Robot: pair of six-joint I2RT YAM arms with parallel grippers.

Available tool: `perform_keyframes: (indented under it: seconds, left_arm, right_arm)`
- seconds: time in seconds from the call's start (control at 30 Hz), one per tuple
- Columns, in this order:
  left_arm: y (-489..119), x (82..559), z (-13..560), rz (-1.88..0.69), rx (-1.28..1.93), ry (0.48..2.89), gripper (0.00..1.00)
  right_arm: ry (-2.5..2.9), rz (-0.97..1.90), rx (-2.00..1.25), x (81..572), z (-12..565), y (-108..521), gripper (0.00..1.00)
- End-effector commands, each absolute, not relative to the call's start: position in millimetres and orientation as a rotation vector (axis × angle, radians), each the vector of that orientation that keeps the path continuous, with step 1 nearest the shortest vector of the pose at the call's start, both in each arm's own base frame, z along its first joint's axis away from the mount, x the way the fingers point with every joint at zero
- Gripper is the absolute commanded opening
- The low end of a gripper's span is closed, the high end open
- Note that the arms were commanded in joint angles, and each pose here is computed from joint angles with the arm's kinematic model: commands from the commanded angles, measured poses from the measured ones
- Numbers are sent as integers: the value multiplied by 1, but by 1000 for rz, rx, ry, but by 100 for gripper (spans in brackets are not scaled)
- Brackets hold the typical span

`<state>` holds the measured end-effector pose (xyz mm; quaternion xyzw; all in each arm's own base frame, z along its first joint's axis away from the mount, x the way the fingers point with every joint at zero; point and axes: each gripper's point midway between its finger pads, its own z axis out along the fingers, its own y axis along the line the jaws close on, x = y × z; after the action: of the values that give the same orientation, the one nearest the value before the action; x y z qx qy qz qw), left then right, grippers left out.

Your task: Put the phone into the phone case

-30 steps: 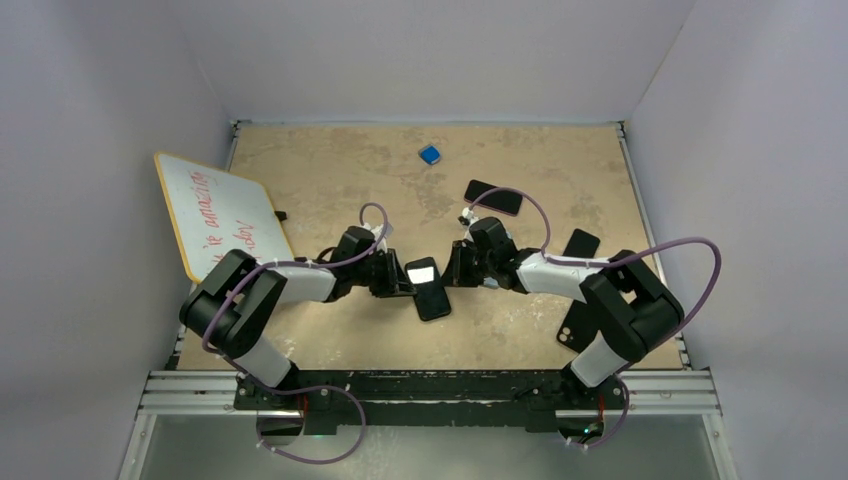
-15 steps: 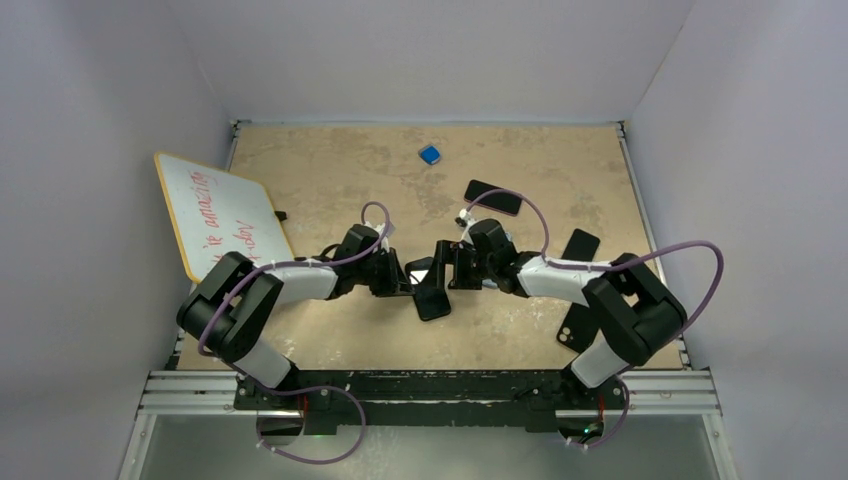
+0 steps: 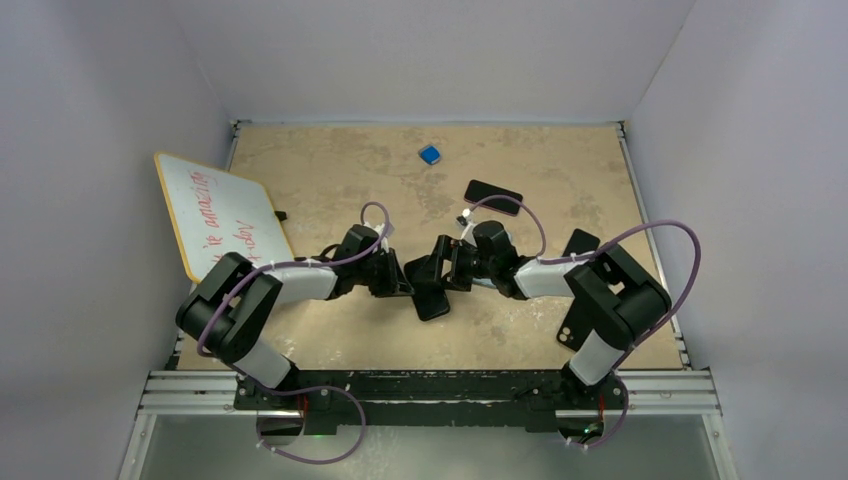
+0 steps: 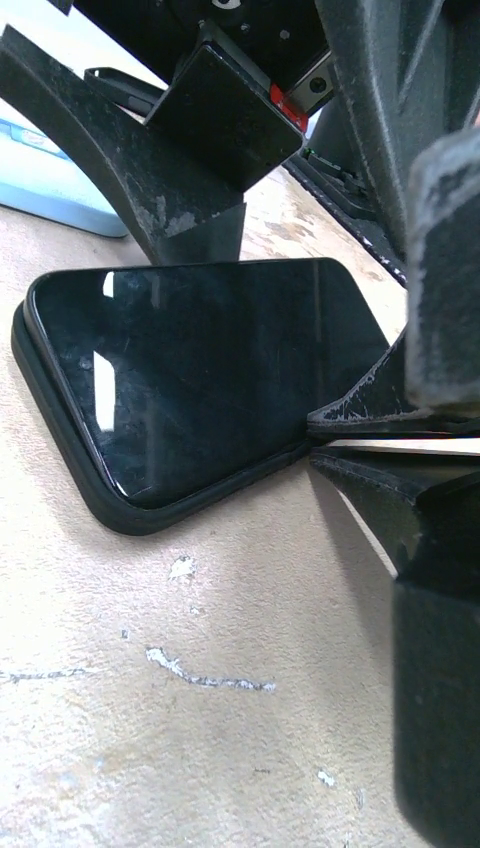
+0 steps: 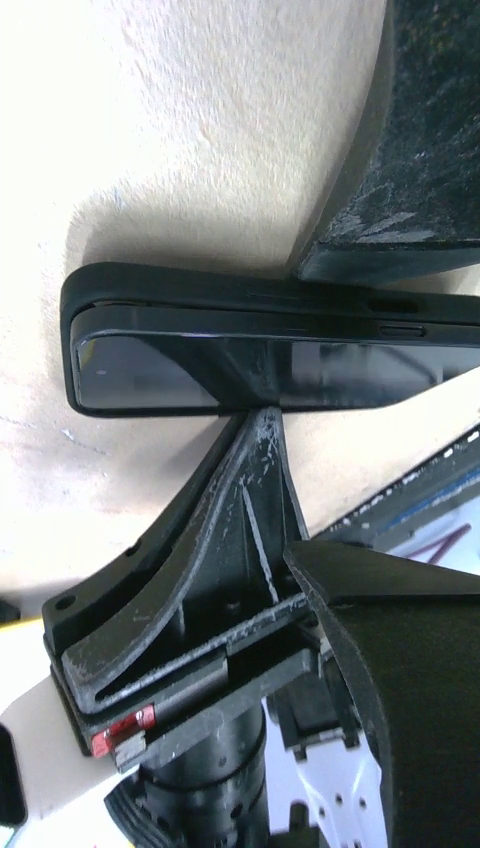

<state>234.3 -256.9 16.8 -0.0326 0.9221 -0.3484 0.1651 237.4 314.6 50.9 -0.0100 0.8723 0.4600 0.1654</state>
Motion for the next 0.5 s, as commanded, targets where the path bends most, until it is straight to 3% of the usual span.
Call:
perform_keyframes:
  seconds: [0.0, 0.27, 0.47]
  left_arm:
    - [-232, 226, -8, -822, -82, 2683, 6]
    - [-224, 227, -2, -784, -71, 2666, 7]
    - [-224, 227, 2, -794, -56, 2653, 8]
  right_arm:
    - [2356, 1678, -30, 222, 101, 345, 89]
    - [2326, 1662, -21, 225, 106, 343, 75]
    - [2373, 1628, -15, 222, 88, 340, 53]
